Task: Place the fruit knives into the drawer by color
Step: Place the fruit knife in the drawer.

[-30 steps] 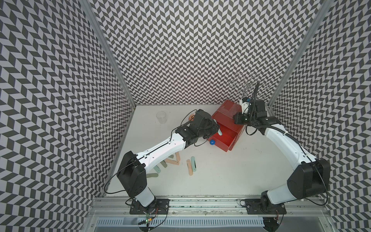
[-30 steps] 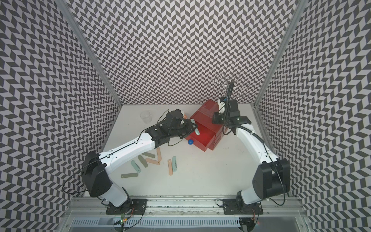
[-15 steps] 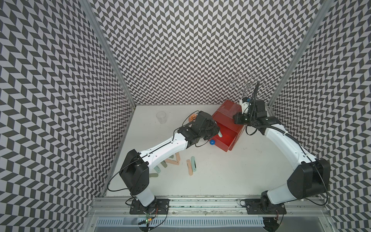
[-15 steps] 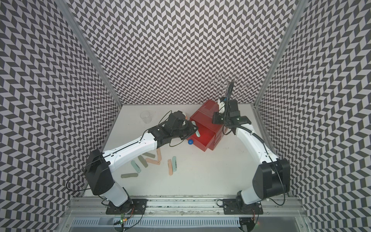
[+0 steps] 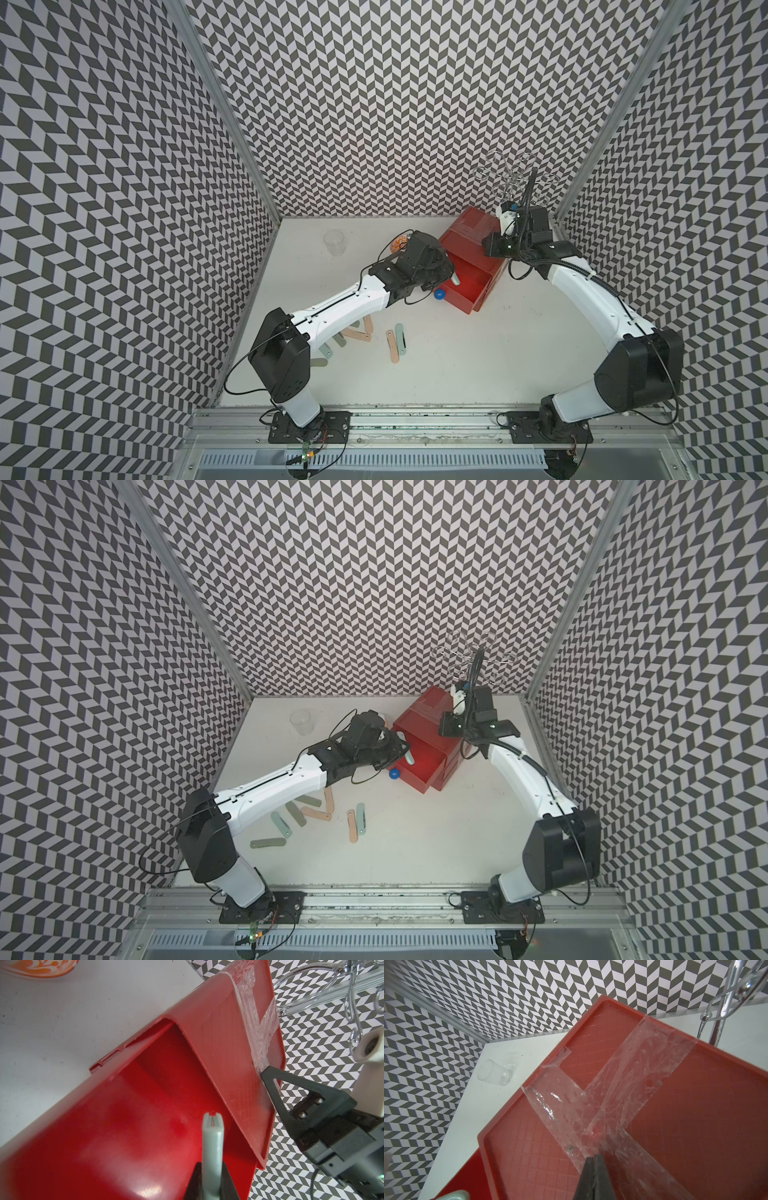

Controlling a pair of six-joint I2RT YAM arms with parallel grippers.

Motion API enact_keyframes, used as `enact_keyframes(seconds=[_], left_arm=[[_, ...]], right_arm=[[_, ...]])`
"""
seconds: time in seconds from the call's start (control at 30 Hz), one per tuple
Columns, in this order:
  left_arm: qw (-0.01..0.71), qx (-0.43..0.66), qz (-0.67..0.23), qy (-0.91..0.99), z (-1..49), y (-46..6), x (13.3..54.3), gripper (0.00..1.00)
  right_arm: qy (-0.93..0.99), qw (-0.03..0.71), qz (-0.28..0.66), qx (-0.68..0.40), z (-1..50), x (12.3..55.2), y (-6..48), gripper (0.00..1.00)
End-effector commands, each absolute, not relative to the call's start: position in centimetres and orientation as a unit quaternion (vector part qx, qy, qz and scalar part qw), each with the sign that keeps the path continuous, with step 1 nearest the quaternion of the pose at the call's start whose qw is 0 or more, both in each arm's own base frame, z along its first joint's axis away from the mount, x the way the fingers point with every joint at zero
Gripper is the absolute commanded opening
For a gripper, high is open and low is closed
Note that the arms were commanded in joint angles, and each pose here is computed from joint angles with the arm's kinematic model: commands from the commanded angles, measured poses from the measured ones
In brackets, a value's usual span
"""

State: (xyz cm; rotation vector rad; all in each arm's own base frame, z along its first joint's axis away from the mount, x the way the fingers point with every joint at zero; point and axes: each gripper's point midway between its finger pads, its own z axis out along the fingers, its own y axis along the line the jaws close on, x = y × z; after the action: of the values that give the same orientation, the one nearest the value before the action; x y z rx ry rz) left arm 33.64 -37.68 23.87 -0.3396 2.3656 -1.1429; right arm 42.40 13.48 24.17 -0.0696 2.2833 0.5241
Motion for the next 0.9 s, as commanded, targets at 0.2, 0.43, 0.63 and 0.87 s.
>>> enact_keyframes(seconds=[0.2, 0.43, 0.63, 0.87], left_arm=[[0.241, -0.114, -0.417, 0.869, 23.8, -38.2, 33.5, 0.13], [0.243, -0.112, -0.416, 0.869, 23.8, -38.2, 33.5, 0.18], [0.247, -0.108, -0.416, 0.869, 24.3, -38.2, 33.7, 0.21], [0.259, -0.102, -0.413, 0.868, 25.1, -38.3, 33.9, 0.24]], right_arm=[[0.923, 0.332, 0.195, -0.025, 20.8, 40.6, 13.1, 0.00], [0.923, 0.332, 0.195, -0.026, 20.9, 40.6, 13.2, 0.00], [0.923, 0.331, 0.195, -0.026, 20.8, 40.6, 13.1, 0.00], [0.923, 0.331, 0.195, -0.027, 20.9, 40.7, 13.1, 0.00]])
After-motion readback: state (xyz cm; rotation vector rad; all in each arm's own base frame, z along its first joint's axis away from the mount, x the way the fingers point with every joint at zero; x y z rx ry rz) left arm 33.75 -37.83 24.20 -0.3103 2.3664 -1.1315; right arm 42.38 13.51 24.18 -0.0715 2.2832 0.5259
